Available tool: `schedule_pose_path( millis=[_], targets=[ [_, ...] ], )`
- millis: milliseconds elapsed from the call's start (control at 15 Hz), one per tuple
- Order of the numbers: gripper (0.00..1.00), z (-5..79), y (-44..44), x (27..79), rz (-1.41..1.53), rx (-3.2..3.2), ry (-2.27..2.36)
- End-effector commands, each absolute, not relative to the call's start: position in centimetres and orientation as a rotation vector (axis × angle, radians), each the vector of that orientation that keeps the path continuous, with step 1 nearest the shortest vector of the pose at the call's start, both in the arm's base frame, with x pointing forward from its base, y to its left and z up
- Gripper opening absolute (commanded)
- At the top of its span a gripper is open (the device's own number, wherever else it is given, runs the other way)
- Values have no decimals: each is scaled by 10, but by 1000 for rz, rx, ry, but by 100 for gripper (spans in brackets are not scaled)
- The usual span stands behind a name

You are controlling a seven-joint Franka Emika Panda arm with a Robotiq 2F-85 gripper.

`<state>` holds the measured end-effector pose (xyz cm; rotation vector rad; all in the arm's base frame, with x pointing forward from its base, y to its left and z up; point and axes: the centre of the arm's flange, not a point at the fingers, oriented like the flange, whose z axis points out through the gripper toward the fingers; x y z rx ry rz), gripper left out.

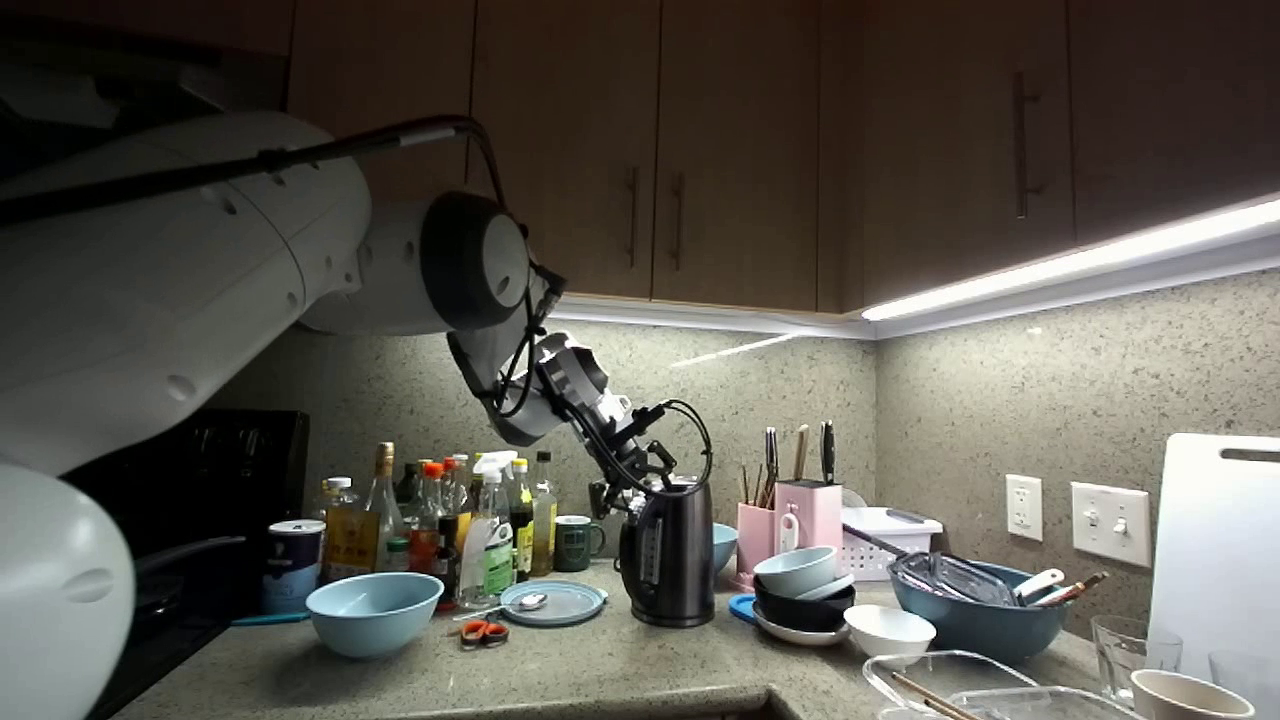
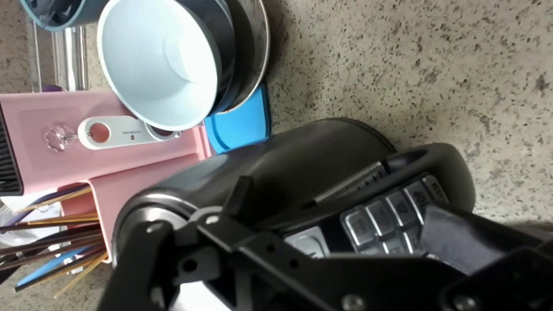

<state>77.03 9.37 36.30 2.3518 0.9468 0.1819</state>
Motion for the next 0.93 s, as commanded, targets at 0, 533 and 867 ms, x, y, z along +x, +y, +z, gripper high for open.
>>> schedule_pose_path(
  millis=[0, 533, 867],
  targets=[
    [100, 343, 81, 794, 120, 2332, 896],
    [100, 337, 78, 803, 39, 2359, 838],
    [100, 316, 66, 815, -154, 2424, 805]
  ],
)
